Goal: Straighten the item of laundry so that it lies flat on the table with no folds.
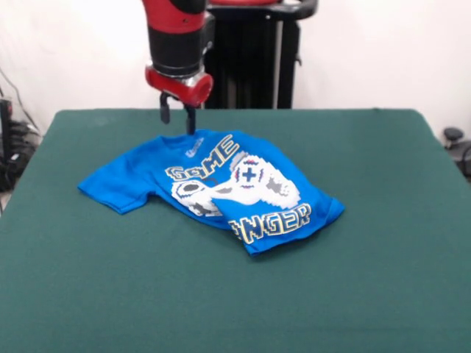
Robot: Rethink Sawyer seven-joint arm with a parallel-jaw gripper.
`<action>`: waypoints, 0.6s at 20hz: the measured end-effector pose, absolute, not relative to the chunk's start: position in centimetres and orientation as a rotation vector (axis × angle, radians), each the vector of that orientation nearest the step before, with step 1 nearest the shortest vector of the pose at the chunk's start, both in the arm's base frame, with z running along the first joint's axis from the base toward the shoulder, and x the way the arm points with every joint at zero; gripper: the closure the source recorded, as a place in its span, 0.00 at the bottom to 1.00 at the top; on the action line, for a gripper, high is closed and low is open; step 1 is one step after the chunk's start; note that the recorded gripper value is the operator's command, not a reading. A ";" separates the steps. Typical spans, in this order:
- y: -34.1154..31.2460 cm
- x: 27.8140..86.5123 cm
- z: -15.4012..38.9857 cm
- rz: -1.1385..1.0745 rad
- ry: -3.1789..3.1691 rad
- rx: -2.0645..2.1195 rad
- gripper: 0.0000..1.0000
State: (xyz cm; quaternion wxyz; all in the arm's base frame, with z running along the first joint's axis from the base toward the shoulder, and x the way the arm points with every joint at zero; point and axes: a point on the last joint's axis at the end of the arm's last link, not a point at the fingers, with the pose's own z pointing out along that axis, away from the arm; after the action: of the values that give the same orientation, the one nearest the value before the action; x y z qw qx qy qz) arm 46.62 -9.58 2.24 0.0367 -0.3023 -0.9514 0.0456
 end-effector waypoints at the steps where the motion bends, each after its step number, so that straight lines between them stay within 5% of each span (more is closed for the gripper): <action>1: -9.7 47.1 2.3 0.140 -2.925 -0.939 0.00; 12: -10.7 52.7 2.0 0.125 -2.974 -1.046 0.00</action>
State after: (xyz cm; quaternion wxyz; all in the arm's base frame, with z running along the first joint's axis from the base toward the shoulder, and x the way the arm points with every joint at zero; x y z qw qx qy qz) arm 52.71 -10.65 1.99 -0.0066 -0.3314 -0.9426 0.0397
